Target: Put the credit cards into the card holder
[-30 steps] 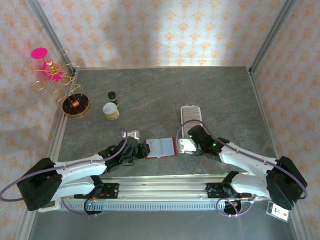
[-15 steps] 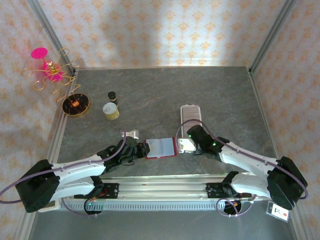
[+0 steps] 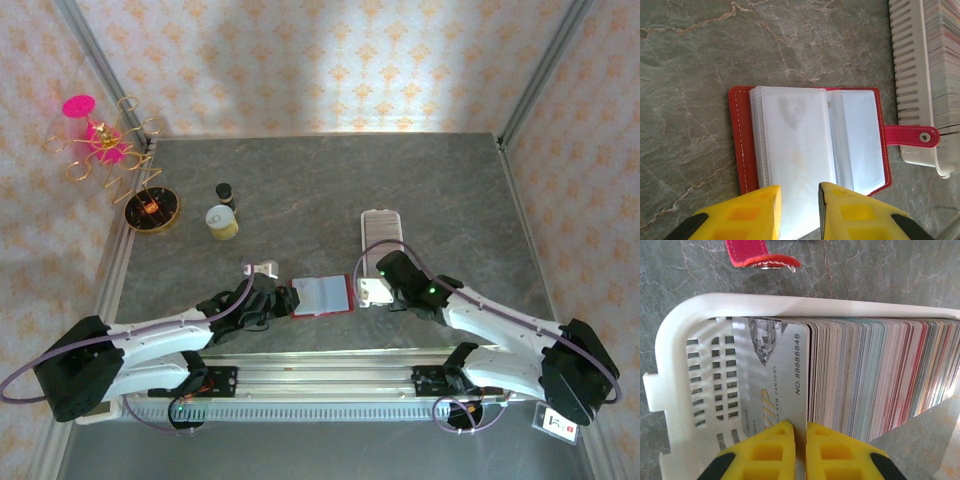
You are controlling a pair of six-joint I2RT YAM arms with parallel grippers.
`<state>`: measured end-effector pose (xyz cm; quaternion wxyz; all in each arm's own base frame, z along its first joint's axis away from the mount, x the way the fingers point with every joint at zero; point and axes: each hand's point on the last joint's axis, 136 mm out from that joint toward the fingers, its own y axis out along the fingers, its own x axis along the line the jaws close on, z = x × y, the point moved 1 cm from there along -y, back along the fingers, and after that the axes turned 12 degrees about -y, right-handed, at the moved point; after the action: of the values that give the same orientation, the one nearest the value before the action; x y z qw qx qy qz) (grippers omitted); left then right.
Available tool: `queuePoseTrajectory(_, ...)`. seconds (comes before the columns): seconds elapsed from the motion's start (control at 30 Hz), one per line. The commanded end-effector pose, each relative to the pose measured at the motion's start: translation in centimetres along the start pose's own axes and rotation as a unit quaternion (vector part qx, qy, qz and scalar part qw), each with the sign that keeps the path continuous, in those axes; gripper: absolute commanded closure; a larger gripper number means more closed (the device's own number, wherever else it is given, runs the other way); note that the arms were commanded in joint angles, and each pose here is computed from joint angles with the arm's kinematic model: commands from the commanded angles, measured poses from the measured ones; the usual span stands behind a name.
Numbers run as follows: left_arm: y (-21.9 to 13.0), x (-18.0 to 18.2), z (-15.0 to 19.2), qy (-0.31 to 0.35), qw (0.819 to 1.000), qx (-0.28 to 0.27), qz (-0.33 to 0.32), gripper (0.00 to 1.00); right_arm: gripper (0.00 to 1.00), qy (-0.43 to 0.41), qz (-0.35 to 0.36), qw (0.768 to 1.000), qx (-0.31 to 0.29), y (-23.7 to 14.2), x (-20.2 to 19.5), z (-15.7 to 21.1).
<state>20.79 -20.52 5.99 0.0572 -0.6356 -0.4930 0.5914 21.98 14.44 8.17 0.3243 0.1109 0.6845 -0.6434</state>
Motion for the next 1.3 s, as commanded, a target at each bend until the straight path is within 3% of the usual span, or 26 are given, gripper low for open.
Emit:
queuePoseTrajectory(0.0,0.2,0.2,-0.1,-0.005,1.000,-0.001,0.000,0.73,0.92,0.012,0.017,1.000,0.012,-0.5,-0.4,0.6)
queuePoseTrajectory(0.23,0.2,0.5,-0.1,0.001,1.000,-0.003,-0.007,0.69,1.00,0.022,0.012,1.000,0.001,-1.1,-0.6,0.2)
queuePoseTrajectory(0.5,0.3,1.0,-0.7,0.012,0.999,-0.017,-0.036,0.48,1.00,0.043,-0.026,0.998,-0.032,-2.9,-0.2,-1.3)
queuePoseTrajectory(1.07,0.6,0.2,-0.5,0.029,0.999,-0.004,-0.038,0.44,1.00,0.135,-0.036,0.987,-0.080,-6.8,-1.9,-3.0)
queuePoseTrajectory(1.17,0.7,0.2,-0.5,0.031,0.999,-0.003,-0.043,0.44,1.00,0.198,-0.015,0.973,-0.117,-8.1,-4.0,-4.1)
queuePoseTrajectory(1.27,0.7,0.2,-0.6,0.033,0.998,-0.006,-0.050,0.44,1.00,0.300,0.017,0.938,-0.174,-9.7,-7.3,-5.6)
